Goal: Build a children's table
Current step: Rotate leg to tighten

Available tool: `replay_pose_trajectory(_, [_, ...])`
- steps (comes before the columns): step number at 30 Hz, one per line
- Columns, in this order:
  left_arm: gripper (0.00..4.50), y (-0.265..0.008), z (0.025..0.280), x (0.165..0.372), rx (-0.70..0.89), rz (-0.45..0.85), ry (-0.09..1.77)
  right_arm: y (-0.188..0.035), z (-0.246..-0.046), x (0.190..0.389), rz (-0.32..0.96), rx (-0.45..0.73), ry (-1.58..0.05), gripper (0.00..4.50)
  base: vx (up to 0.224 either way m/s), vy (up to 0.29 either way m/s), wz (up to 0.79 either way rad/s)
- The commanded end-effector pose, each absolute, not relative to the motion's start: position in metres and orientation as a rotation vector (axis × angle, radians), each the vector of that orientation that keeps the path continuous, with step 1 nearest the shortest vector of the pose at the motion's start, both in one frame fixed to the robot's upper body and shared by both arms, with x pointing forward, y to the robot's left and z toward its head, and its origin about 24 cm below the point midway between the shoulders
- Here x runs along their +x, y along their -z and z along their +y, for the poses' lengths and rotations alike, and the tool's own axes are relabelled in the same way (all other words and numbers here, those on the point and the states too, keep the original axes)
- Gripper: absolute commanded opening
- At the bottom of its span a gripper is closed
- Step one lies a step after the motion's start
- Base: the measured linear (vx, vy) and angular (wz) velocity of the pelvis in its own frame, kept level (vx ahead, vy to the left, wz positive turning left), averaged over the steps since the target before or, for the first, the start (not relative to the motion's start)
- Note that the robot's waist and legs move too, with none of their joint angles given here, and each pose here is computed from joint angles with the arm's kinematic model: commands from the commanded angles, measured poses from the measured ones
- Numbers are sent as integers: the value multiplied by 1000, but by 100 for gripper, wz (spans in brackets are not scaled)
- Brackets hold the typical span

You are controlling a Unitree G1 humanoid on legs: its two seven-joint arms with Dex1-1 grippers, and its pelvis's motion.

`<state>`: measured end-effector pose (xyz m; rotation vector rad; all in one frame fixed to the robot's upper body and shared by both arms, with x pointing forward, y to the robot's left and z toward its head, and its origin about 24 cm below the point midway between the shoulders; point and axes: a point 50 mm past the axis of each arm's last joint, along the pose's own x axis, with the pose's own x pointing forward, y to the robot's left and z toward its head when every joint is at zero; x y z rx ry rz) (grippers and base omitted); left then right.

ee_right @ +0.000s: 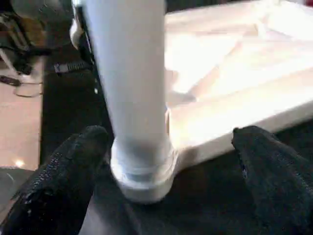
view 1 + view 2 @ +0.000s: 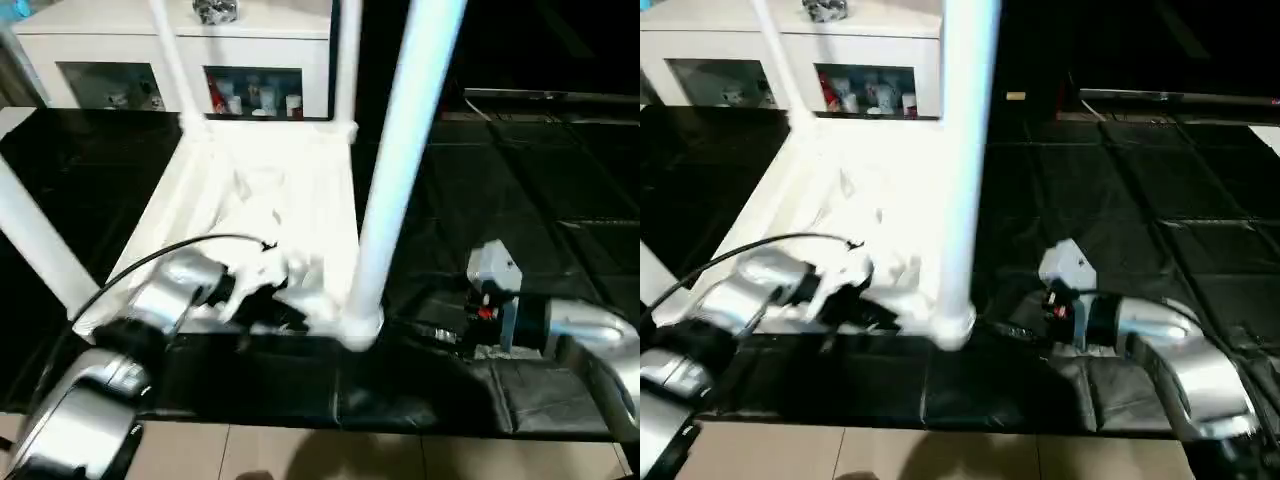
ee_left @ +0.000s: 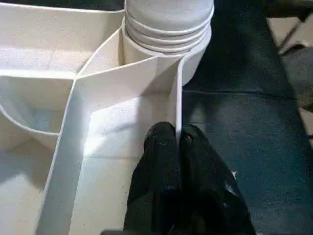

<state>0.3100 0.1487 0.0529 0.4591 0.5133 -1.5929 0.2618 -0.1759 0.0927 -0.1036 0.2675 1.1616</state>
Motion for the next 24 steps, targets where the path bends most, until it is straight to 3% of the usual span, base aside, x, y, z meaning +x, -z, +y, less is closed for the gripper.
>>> replay_pose_trajectory(1, [5,-48,141,300,460,543,1698,-92,-168,263,261,-90,-1243,450,0,0,0])
replay_pose_trajectory(11, [0,-53,133,298,525,520,1721,-77,-152,279,366,-100,-1449,357,0,0,0])
replay_pose_trajectory(24, [0,-55,133,300,521,515,1688,-71,-148,289,390,-97,-1528,247,0,0,0])
